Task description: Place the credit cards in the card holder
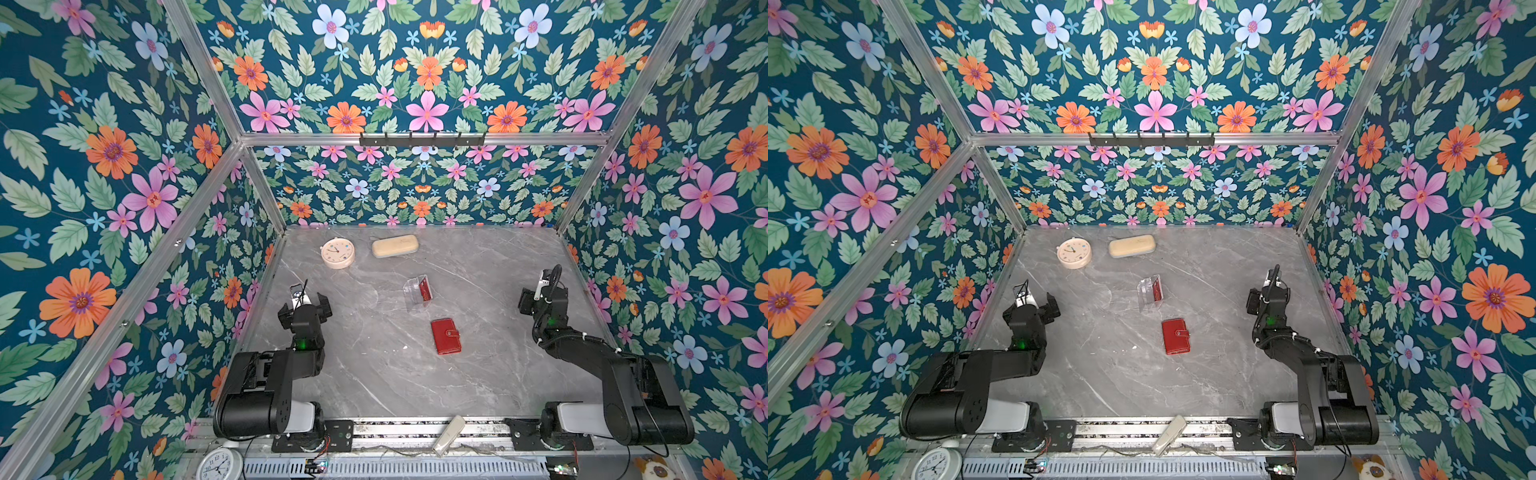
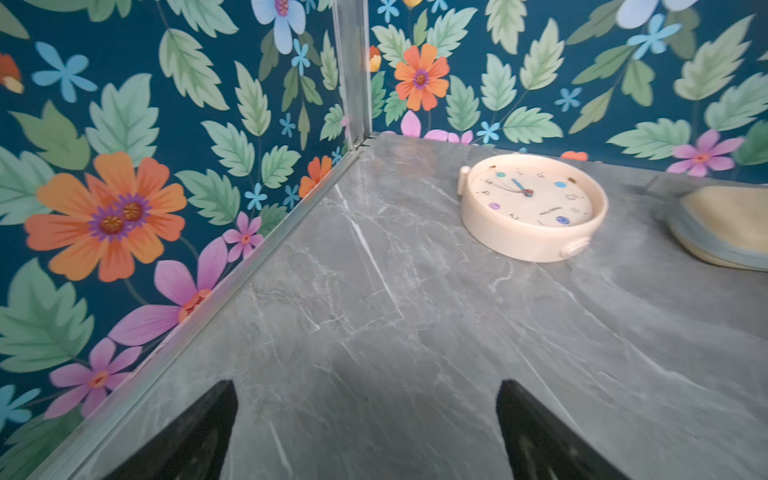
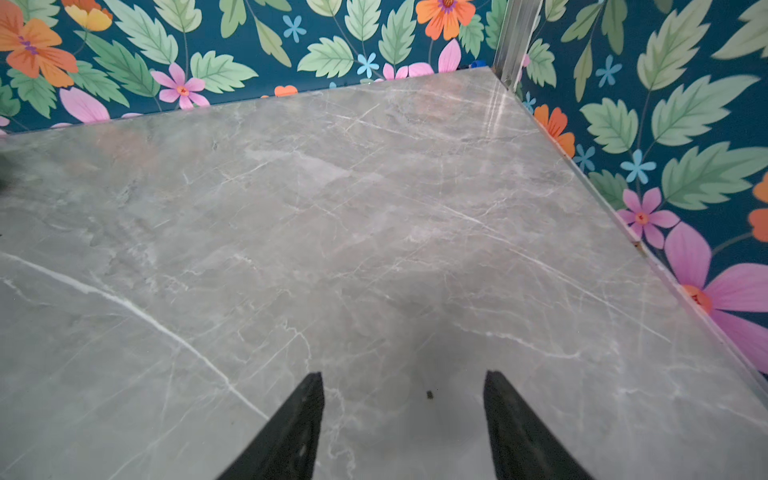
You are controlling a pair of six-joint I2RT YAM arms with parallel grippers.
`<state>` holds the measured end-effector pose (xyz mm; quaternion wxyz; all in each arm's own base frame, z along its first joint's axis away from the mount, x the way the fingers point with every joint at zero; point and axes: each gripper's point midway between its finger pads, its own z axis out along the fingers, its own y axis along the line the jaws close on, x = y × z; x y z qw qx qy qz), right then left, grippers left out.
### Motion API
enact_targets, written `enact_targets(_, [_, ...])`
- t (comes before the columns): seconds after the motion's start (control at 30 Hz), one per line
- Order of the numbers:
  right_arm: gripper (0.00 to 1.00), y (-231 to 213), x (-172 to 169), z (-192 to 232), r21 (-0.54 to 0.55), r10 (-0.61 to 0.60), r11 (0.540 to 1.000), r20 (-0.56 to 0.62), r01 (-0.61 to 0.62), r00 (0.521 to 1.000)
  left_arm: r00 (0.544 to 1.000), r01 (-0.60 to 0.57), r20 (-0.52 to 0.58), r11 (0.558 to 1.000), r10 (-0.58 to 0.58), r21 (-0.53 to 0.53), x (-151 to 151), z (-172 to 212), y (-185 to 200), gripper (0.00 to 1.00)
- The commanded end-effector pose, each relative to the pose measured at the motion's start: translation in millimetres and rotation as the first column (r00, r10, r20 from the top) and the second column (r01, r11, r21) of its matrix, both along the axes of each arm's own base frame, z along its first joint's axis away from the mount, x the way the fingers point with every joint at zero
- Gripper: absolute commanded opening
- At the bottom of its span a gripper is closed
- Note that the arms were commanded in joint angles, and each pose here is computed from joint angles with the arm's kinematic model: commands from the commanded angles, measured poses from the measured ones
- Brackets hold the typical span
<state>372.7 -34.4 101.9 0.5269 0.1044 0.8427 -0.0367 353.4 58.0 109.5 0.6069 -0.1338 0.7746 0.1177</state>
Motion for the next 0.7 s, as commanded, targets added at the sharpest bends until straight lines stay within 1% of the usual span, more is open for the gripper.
enact_targets(0.0, [0.63, 14.4, 5.1, 14.7, 0.033, 0.099, 0.994, 0.097, -0.103, 0.99, 0.979, 0.141, 0.15, 0.99, -0.138, -0.01, 11.7, 28.8, -21.5, 1.0])
enact_targets(0.23, [0.66, 27.0, 3.4, 8.5, 0.022, 0.177, 0.983, 0.134, -0.181, 0.975, 0.97, 0.194, 0.151, 0.981, -0.192, 0.004, 12.6, 20.8, -29.7, 0.99])
enact_targets(0.4, [0.68, 26.5, 2.7, 4.1, 0.018, 0.175, 0.984, 0.143, -0.18, 0.974, 0.968, 0.207, 0.139, 0.978, -0.207, 0.01, 16.3, 10.9, -31.9, 1.0])
enact_targets(0.47, [0.68, 26.8, 3.4, -0.2, 0.017, 0.178, 0.983, 0.14, -0.182, 0.974, 0.973, 0.191, 0.134, 0.982, -0.19, 0.004, 20.5, 9.9, -29.2, 1.0])
enact_targets(0.53, [0.72, 25.7, 4.8, -2.5, 0.012, 0.174, 0.984, 0.146, -0.178, 0.974, 0.986, 0.141, 0.086, 0.99, -0.14, -0.012, 27.9, 3.3, -21.0, 1.0])
enact_targets(0.57, [0.73, 24.9, 3.9, -4.2, 0.019, 0.168, 0.985, 0.128, -0.172, 0.977, 0.987, 0.138, 0.081, 0.99, -0.137, -0.006, 28.4, 3.1, -22.1, 1.0])
enact_targets(0.6, [0.79, 25.0, 3.6, -5.5, 0.022, 0.167, 0.985, 0.118, -0.171, 0.979, 0.988, 0.135, 0.081, 0.991, -0.135, -0.003, 28.7, 3.3, -21.9, 1.0])
enact_targets(0.63, [0.95, 24.1, 4.4, -4.1, 0.02, 0.162, 0.986, 0.13, -0.166, 0.978, 0.987, 0.134, 0.085, 0.991, -0.133, -0.002, 28.8, 3.9, -21.7, 1.0])
enact_targets(0.67, [0.99, 23.6, 5.5, -1.9, 0.015, 0.16, 0.986, 0.146, -0.164, 0.976, 0.988, 0.134, 0.083, 0.991, -0.133, -0.002, 28.7, 3.5, -21.6, 1.0])
